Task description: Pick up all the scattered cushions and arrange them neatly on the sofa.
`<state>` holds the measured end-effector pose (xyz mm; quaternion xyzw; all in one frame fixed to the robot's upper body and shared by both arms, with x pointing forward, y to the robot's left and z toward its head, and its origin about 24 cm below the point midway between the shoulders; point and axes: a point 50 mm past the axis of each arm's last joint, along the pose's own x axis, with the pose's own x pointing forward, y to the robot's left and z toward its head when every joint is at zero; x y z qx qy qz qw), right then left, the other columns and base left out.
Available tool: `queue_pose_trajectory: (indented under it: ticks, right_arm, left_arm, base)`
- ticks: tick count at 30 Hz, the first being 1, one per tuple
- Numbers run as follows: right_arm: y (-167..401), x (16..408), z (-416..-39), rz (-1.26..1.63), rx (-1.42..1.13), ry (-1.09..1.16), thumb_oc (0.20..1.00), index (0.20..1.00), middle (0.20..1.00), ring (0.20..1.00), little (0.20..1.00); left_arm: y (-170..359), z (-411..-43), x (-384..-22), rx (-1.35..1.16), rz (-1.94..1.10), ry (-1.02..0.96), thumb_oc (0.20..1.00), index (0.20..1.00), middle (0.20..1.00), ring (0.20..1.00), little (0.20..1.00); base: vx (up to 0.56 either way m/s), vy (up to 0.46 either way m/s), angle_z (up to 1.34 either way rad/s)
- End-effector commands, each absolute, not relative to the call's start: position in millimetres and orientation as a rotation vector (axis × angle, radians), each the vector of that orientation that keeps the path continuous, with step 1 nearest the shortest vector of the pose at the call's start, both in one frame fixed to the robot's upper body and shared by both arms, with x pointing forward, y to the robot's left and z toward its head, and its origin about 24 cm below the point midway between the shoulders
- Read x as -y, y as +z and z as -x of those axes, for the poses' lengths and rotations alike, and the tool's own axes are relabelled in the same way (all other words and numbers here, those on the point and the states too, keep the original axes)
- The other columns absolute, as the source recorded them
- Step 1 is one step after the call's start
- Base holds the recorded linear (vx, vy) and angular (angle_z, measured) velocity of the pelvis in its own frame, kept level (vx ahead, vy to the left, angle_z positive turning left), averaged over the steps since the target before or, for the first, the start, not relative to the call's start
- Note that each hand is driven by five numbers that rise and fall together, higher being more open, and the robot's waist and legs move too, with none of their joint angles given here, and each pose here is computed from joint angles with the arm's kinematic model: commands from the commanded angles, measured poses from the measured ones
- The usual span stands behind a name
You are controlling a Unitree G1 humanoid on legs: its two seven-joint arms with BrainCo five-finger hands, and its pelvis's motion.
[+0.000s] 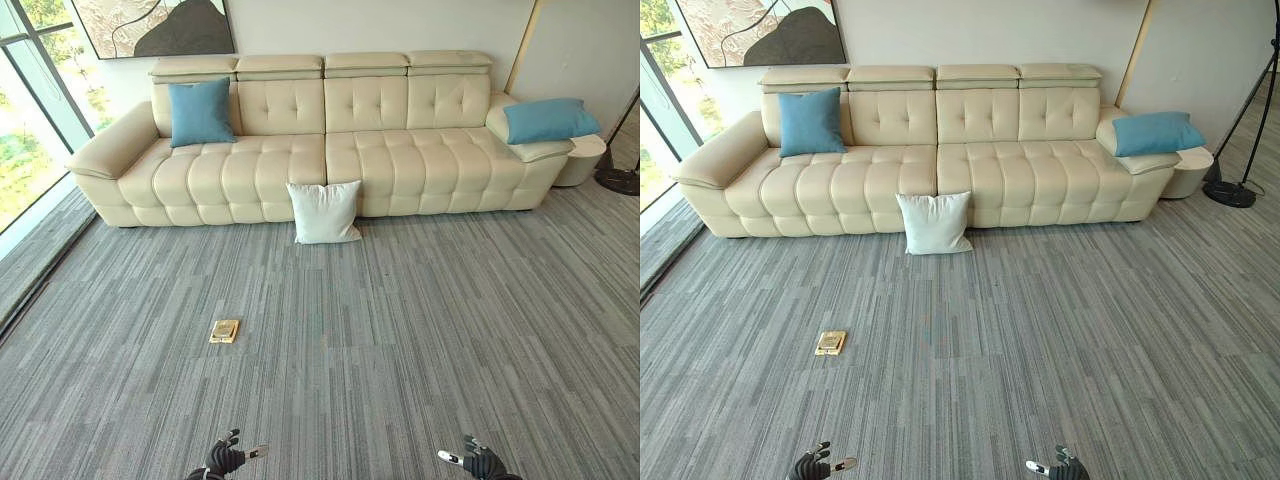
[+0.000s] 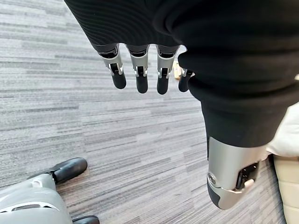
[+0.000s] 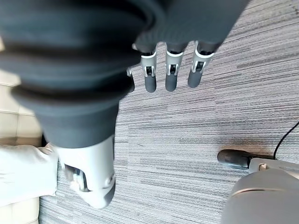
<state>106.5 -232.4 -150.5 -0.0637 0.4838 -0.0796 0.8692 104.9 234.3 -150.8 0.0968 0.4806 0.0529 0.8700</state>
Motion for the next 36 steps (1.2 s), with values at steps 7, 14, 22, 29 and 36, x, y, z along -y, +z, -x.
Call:
queue_pose_trajectory:
  ticks: [7, 14, 22, 29, 36]
  right_arm:
    - [-142, 236, -134, 0.183, -0.953, -0.135, 1.0, 1.0, 1.0, 1.0, 1.0]
    - [-144, 233, -133, 0.185, -0.96, -0.127, 1.0, 1.0, 1.0, 1.0, 1.0]
    - [-143, 232, -135, 0.184, -0.953, -0.127, 1.0, 1.0, 1.0, 1.0, 1.0]
    - [-140, 235, -141, 0.191, -0.931, -0.132, 1.0, 1.0, 1.0, 1.0, 1.0]
    - [-140, 241, -139, 0.18, -0.941, -0.161, 1.0, 1.0, 1.0, 1.0, 1.0]
  left_arm:
    - [-148, -123, -231, -0.968, -0.187, 0.109, 1.0, 1.0, 1.0, 1.0, 1.0]
    - [-150, -119, -229, -0.986, -0.193, 0.104, 1.0, 1.0, 1.0, 1.0, 1.0]
    - [-152, -112, -234, -1.004, -0.104, 0.201, 1.0, 1.0, 1.0, 1.0, 1.0]
    - [-152, -101, -250, -1.033, -0.075, 0.282, 1.0, 1.0, 1.0, 1.0, 1.0]
    - [-151, -97, -256, -1.033, -0.046, 0.324, 1.0, 1.0, 1.0, 1.0, 1.0]
  base:
    - [0.0, 0.0, 0.0]
    - [0.0, 0.0, 0.0]
    - [0.0, 0.0, 0.0]
    - [0.0, 0.0, 0.0]
    - [0.0, 0.0, 0.0]
